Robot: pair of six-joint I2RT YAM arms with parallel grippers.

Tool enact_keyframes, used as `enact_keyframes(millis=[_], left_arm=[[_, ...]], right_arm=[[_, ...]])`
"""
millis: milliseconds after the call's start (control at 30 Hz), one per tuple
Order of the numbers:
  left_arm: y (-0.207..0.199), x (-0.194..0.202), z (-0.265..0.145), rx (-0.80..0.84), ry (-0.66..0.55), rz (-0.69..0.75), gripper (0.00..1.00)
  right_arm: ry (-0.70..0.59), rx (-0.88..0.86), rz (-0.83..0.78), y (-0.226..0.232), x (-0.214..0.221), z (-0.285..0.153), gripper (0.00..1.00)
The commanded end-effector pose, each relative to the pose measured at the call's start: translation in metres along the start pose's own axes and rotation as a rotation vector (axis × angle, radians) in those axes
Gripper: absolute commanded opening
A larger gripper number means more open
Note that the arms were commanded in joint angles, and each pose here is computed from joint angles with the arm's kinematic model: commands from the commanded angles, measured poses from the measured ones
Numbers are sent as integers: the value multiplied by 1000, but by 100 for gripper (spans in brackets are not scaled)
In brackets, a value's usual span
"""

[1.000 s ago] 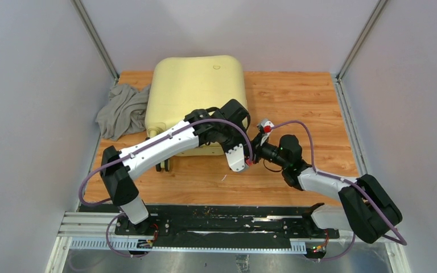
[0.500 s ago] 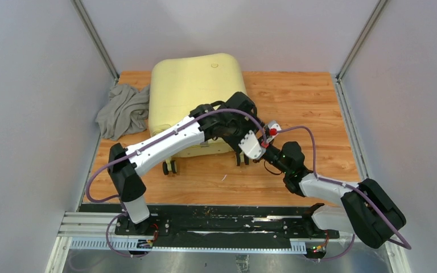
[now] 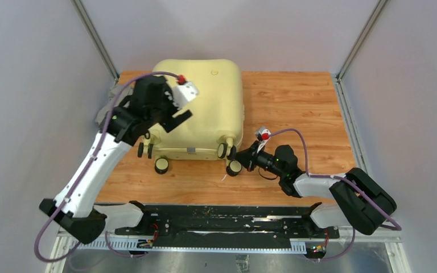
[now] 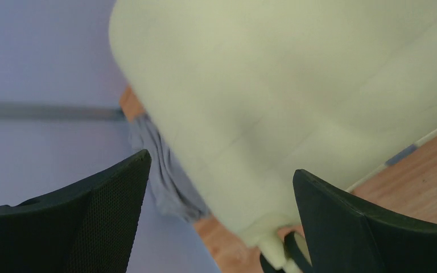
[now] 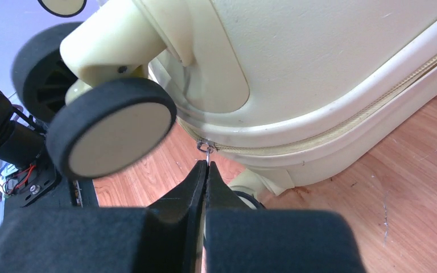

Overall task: Pack the luggage
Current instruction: Zip the luggage at the center of the board.

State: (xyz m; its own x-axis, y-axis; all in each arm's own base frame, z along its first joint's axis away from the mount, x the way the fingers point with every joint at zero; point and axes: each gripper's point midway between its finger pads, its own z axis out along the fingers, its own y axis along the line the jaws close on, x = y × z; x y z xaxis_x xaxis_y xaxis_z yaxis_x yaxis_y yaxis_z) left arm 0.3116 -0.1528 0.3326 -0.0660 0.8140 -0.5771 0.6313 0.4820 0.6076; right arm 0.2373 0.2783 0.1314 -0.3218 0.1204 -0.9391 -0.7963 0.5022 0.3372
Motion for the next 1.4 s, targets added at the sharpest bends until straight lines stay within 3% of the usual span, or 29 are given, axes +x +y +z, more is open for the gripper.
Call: enact_keyframes(millis=[0,200,400,567,733,967,1367], left_arm=[[4,89,-32,-82,182,-389,100],[-10,155,-59,-143,308,-648,100],[-47,194,-48,-57,431,-739,100],[-61,207,-42,4,458,-760,99],[-74,200,-27,117,428,-774,92],[-91,197,-8,259,431,-786,71],[-101,140,-3,451,213,-865,0]], right_arm=[[-56,-15,0,7,-17,3,0],[-69,9,-7,10,-27,4,0],[-45,9,0,15,-19,5,0],[-33,18,3,16,-13,5,0],[-30,19,3,17,-11,7,0],[-29,34,-2,16,-9,3,0],[-90,99,-63,12,-20,-2,0]])
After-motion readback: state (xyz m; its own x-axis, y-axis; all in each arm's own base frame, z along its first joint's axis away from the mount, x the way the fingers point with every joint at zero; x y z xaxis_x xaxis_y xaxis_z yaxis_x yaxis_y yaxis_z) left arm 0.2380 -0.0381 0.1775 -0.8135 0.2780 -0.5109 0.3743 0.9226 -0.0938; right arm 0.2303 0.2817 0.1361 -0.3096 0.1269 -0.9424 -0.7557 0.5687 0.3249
